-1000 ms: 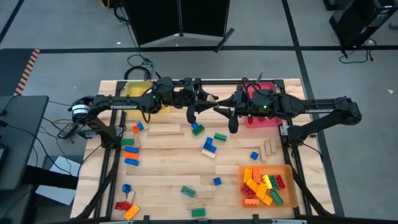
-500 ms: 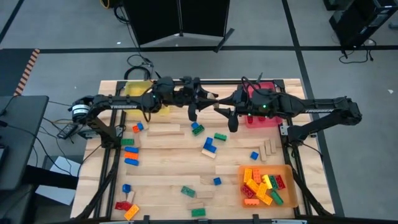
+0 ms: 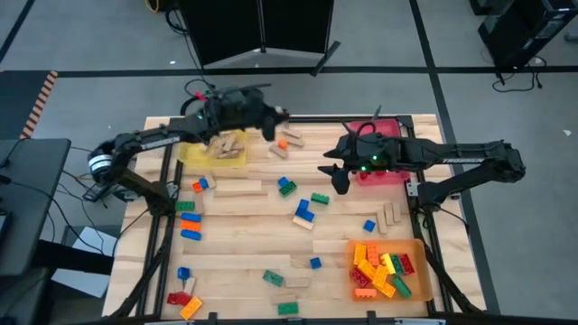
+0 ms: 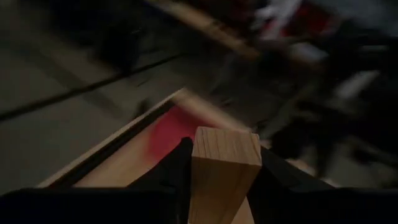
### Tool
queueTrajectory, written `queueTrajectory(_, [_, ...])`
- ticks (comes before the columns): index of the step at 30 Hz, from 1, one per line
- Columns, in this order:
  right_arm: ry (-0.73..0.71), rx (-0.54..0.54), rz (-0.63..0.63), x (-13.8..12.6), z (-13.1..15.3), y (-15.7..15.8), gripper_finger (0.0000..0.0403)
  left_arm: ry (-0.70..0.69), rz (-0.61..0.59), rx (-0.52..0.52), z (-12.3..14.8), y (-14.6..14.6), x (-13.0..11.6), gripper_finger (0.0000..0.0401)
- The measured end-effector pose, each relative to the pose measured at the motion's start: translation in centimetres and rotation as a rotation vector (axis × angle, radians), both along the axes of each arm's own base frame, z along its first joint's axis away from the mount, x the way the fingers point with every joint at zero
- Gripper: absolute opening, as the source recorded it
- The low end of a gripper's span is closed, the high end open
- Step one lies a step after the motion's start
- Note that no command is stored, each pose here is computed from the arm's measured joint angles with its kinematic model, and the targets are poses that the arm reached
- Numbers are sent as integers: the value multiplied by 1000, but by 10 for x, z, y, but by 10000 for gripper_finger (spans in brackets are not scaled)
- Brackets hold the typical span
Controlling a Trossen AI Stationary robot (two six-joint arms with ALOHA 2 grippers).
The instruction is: Sort blocks by size
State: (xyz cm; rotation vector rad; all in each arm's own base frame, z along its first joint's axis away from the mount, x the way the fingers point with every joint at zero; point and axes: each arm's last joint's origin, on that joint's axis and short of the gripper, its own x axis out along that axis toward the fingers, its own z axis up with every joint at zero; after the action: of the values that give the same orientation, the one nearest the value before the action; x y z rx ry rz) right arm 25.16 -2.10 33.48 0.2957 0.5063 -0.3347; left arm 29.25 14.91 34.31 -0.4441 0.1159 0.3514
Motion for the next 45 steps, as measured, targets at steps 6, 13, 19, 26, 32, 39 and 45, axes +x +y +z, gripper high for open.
queueTrajectory(6, [0,39,-27,1,-10,0,263,313,238,-180,-20,36,-56,118])
queueTrajectory(13, [-37,76,-53,4,-14,0,259,583,406,-298,-46,66,-109,116])
queueTrajectory(19, [-101,75,-129,6,-9,-2,261,701,501,-459,-93,79,-155,116])
queueTrajectory(26, [-180,58,-159,9,-3,-4,256,738,617,-620,-136,81,-191,119])
queueTrajectory(32, [-189,38,-196,9,-2,-5,255,700,655,-633,-137,86,-190,121])
queueTrajectory(39, [-195,42,-221,8,-2,-5,251,706,663,-691,-144,87,-189,122])
queueTrajectory(45, [-196,46,-224,9,-2,-5,251,787,624,-713,-156,94,-175,123])
